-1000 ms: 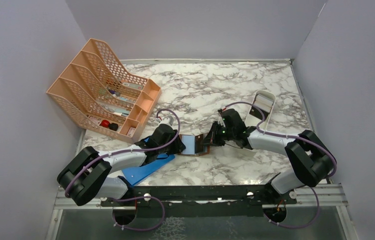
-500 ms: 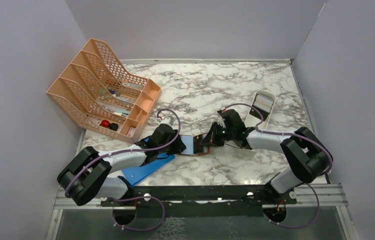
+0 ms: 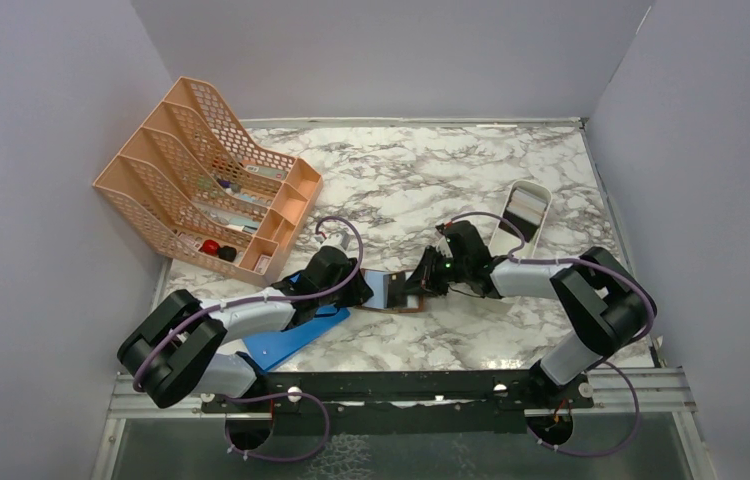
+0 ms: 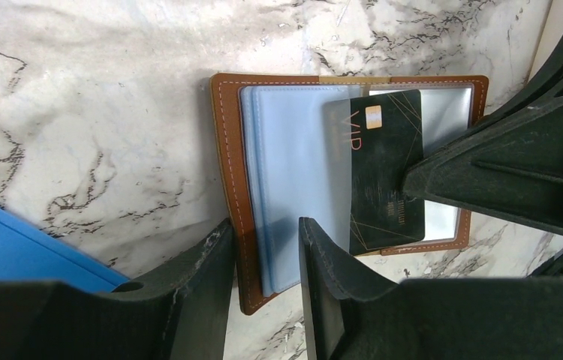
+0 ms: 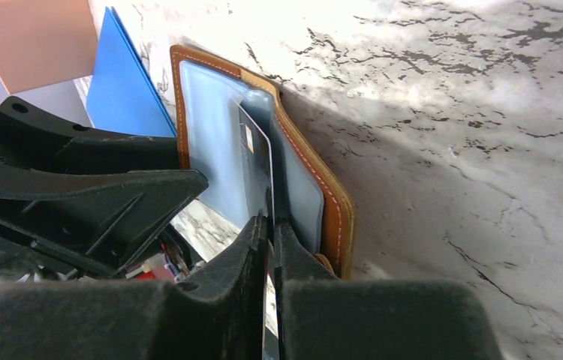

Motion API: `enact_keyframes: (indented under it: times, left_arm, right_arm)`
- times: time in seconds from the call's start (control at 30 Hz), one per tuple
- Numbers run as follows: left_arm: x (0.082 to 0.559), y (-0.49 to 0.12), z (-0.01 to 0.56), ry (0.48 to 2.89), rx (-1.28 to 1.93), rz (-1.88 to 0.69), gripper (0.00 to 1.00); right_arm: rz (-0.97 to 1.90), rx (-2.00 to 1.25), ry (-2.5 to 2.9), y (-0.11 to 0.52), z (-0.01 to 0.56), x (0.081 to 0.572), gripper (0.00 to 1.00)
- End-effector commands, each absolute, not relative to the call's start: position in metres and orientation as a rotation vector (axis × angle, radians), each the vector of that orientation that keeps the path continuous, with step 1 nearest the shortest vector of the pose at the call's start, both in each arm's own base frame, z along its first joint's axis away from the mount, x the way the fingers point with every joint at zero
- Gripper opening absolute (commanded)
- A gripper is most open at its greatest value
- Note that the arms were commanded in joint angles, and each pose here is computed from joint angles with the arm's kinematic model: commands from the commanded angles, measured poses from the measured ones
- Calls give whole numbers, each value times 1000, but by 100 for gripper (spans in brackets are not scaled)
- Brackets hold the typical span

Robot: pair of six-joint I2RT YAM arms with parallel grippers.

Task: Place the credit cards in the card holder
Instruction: Insert the credit card into the card holder.

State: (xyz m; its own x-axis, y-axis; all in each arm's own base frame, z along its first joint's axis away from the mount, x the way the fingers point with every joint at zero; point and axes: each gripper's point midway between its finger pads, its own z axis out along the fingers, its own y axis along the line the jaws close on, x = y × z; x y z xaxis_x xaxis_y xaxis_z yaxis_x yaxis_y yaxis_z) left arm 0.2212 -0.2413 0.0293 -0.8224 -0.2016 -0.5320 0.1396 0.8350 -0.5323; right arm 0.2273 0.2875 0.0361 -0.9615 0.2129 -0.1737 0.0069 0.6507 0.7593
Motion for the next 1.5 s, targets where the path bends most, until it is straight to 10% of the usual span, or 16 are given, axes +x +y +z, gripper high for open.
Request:
enact_keyframes:
  times: [0.0, 0.57, 0.9, 1.47]
  left_arm:
    - [210, -235, 14, 2489, -22, -727, 40]
    - [192, -264, 24, 2489, -78, -972, 39]
    - [193, -261, 20, 2492, -89, -945, 38]
    - [195, -269, 27, 2464, -47, -976, 34]
  right_arm:
    - [1182, 202, 2662, 284, 25, 222, 11]
    - [1202, 246, 2608, 283, 28, 225, 5]
    - [770, 178, 2690, 241, 23, 234, 39]
    - [956, 112, 2647, 267, 28, 236, 42]
